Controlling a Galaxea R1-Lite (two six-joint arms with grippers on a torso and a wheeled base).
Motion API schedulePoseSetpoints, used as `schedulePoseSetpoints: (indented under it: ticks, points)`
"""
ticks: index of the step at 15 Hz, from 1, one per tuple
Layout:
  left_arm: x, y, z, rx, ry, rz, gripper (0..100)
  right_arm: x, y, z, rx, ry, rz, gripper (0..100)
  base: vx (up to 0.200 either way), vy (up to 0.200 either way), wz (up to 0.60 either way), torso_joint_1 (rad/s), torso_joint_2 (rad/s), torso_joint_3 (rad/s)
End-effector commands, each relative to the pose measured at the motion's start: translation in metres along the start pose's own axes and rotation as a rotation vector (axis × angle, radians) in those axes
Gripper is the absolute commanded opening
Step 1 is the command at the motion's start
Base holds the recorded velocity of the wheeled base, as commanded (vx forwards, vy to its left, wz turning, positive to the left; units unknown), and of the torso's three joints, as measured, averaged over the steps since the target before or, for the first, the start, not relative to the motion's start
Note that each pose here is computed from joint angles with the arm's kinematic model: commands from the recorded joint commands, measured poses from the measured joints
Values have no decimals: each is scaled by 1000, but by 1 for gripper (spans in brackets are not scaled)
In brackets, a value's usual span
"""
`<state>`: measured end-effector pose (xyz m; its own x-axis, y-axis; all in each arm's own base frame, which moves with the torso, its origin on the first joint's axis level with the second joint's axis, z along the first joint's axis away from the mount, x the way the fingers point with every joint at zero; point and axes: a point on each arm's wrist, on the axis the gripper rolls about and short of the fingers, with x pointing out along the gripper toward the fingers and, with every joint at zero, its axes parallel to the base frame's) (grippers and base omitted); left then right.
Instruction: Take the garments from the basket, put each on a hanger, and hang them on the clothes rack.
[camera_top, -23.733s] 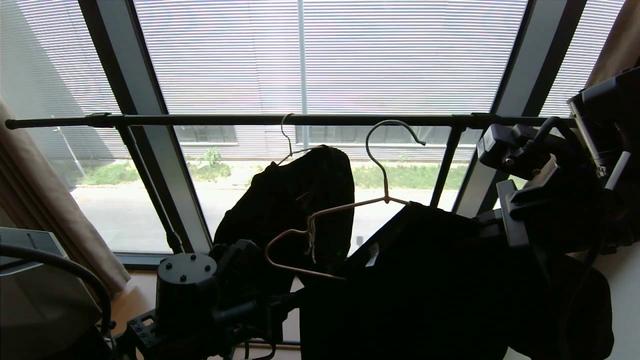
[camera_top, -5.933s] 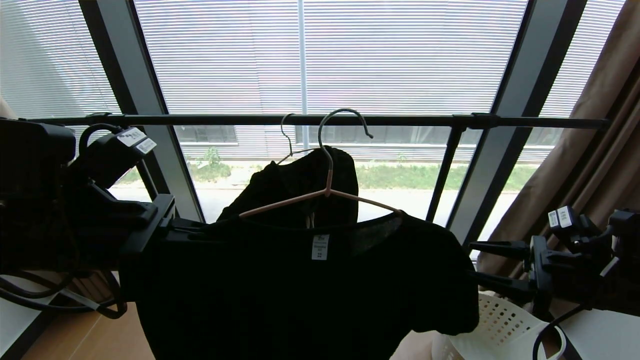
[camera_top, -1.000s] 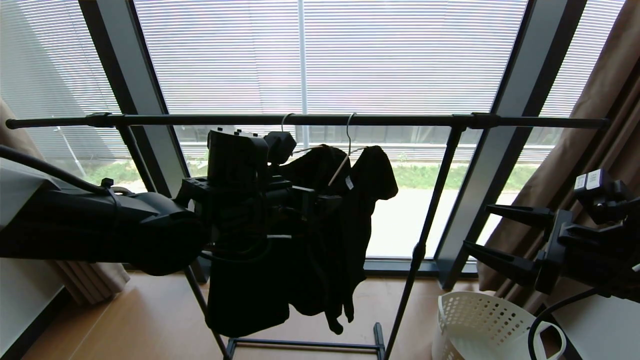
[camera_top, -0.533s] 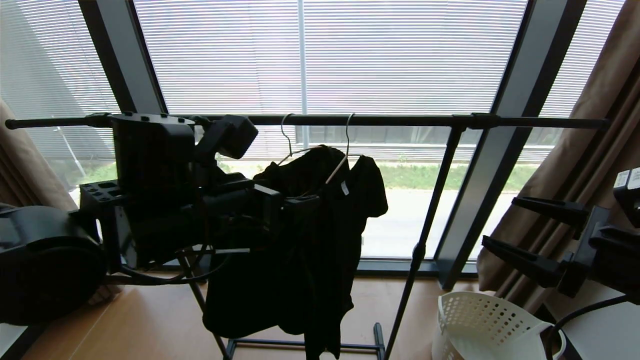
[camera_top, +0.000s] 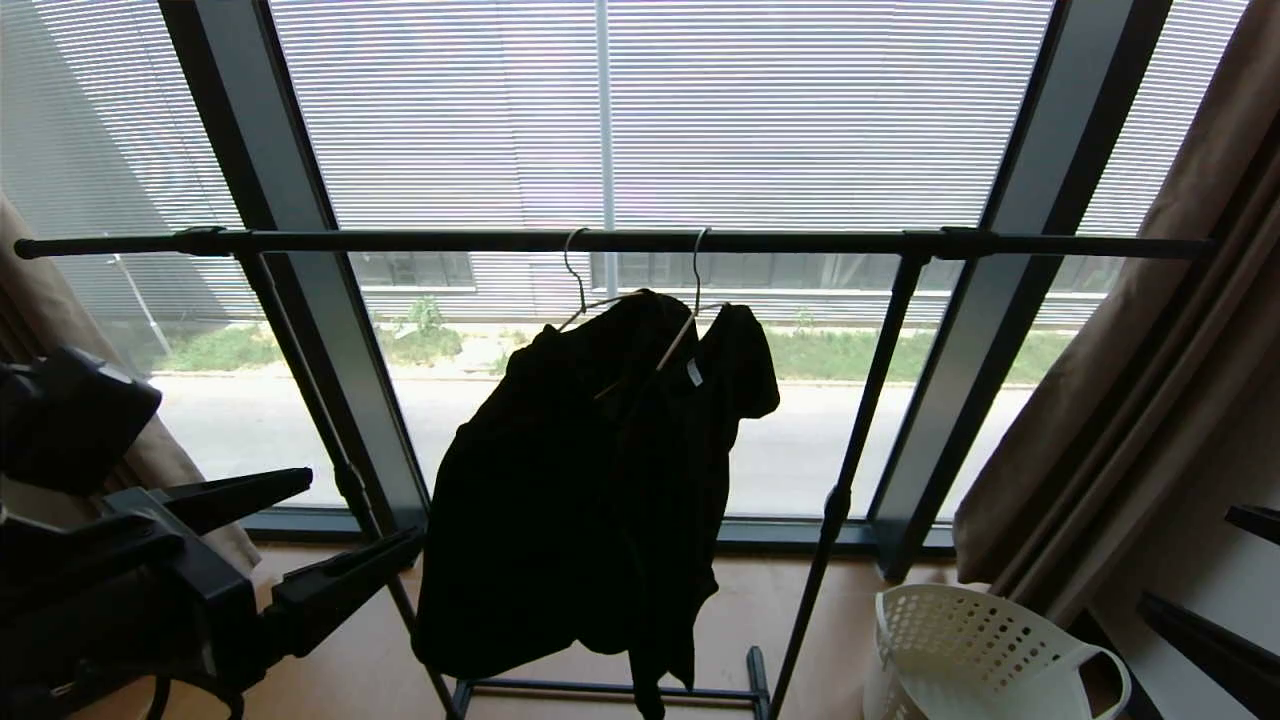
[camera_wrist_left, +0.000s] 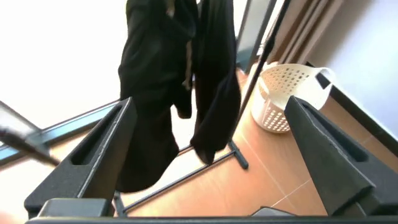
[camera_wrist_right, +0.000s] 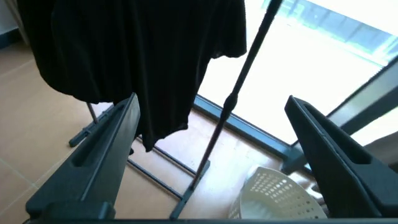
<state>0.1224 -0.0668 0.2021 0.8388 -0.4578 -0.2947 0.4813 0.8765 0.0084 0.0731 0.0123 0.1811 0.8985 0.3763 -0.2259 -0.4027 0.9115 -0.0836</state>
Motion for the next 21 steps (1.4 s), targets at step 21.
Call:
schedulePoseSetpoints:
  ticks: [21]
  points:
    - [-110,-3,-160,196,-74,553,100,-65,37,-118,87,-112,-352,100,0,0,0,0,0,0]
